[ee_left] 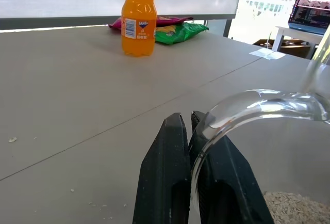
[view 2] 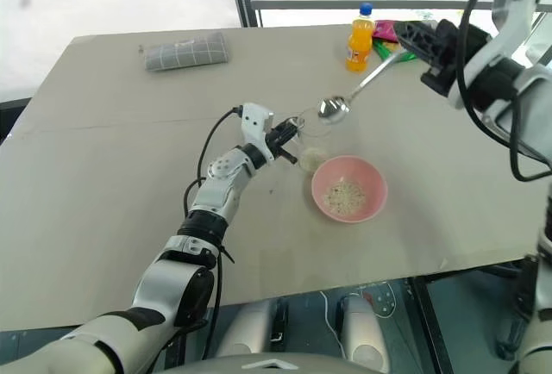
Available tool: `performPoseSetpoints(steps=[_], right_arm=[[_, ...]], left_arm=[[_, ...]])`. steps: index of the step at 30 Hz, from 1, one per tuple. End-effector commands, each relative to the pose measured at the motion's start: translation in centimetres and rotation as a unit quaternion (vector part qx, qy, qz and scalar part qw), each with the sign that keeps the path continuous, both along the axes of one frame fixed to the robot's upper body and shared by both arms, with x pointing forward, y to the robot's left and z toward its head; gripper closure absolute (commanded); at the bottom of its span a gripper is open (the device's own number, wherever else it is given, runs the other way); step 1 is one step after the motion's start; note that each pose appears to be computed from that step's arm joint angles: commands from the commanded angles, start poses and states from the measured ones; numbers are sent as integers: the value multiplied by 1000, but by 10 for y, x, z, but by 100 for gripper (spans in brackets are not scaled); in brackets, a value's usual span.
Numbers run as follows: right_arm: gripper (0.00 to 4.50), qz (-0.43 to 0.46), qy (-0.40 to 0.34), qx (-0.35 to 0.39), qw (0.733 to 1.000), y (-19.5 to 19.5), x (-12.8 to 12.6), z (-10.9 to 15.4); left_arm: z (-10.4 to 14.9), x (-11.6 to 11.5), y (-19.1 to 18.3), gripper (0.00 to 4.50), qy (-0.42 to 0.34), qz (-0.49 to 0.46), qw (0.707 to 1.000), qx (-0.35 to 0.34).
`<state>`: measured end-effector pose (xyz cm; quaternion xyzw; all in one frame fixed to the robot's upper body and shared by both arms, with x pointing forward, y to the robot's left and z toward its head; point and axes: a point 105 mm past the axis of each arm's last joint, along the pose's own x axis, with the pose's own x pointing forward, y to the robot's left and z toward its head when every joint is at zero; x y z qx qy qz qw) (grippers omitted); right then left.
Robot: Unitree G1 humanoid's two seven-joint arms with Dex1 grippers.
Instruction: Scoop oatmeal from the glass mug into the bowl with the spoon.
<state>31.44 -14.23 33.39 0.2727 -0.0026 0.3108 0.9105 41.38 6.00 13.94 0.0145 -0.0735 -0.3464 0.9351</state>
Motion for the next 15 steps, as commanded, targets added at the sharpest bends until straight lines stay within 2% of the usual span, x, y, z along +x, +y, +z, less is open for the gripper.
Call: performPoseSetpoints(steps=[1,6,10,13,14,15], right_arm=[[450,-1,-4,11,1000,7,10,1],[450,10,15,-24,1000,24,28,-21],[450,15,17,-98,995,34,36,-42],[450,31,10,-108,994,41,38,-45],[393,41,5,-106,994,45,38,-43],[366,50,-1,-104,993,49,38,-42]], left_arm=[[1,-2,8,447,-4,8,1000,7],[6,-4,21,447,-9,27,1000,0],[6,-6,34,447,-10,49,999,0],[6,-8,43,447,-10,65,998,2],[6,-10,46,450,-10,70,997,2],[6,-11,48,450,-10,75,997,1]])
